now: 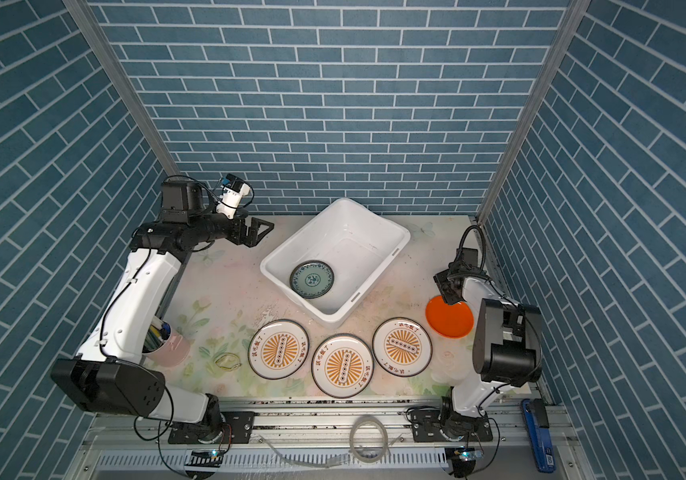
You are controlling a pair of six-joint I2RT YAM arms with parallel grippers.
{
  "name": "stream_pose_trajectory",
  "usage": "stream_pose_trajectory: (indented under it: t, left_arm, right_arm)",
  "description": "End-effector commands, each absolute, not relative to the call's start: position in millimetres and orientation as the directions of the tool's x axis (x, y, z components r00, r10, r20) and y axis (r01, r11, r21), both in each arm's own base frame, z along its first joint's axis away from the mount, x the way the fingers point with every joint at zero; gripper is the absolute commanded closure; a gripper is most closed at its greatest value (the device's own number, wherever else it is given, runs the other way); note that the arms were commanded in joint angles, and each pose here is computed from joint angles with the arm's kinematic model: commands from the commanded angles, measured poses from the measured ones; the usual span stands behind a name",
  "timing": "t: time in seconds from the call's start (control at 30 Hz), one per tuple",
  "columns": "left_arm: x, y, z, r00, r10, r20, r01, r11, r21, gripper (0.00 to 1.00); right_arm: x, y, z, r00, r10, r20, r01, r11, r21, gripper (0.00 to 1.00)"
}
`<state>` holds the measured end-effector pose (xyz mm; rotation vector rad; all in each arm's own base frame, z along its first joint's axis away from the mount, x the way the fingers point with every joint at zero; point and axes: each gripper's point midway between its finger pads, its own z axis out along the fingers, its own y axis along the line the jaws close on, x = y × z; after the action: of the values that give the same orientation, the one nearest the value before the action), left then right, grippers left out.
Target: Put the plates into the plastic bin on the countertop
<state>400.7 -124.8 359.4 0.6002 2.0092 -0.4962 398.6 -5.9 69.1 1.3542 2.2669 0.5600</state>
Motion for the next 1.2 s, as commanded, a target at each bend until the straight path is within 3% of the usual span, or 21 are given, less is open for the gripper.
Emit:
stream_pose_trajectory:
  t: [0.0, 0.2, 0.37, 0.47, 0.63, 1.17]
  left_arm:
    - [394, -126, 368, -0.403, 0.218, -0.889, 0.603, 0.794, -0.079, 0.01]
    - [395, -128, 368, -0.403, 0.216, -0.889, 0.612, 0.786, -0.086, 0.00]
    - [394, -129, 365, -0.409, 0.215, -0.887, 0.619, 0.780, -0.097, 0.00]
    - [395, -131, 361, -0.416, 0.214, -0.884, 0.623, 0.775, -0.106, 0.00]
    - [397, -133, 360, -0.414, 0.208, -0.886, 0.628, 0.770, -0.113, 0.01]
    - [396, -130, 358, -0.415, 0.204, -0.887, 0.619, 0.777, -0.110, 0.00]
  right_arm:
    - [389, -16, 97, -0.418, 0.877, -0.236, 0.690, 0.476, 0.545, 0.50]
    - [337, -43, 120, -0.376, 0.879, -0.293, 0.748, 0.475, 0.464, 0.50]
    - [274, -75, 116, -0.278, 0.913, -0.297, 0.850, 0.378, 0.367, 0.47]
    - [251, -85, 106, -0.206, 0.947, -0.248, 0.880, 0.290, 0.377, 0.47]
    - [241, -86, 88, -0.154, 0.977, -0.145, 0.892, 0.201, 0.406, 0.48]
    - [245, -81, 56, -0.228, 0.971, -0.066, 0.863, 0.233, 0.448, 0.56]
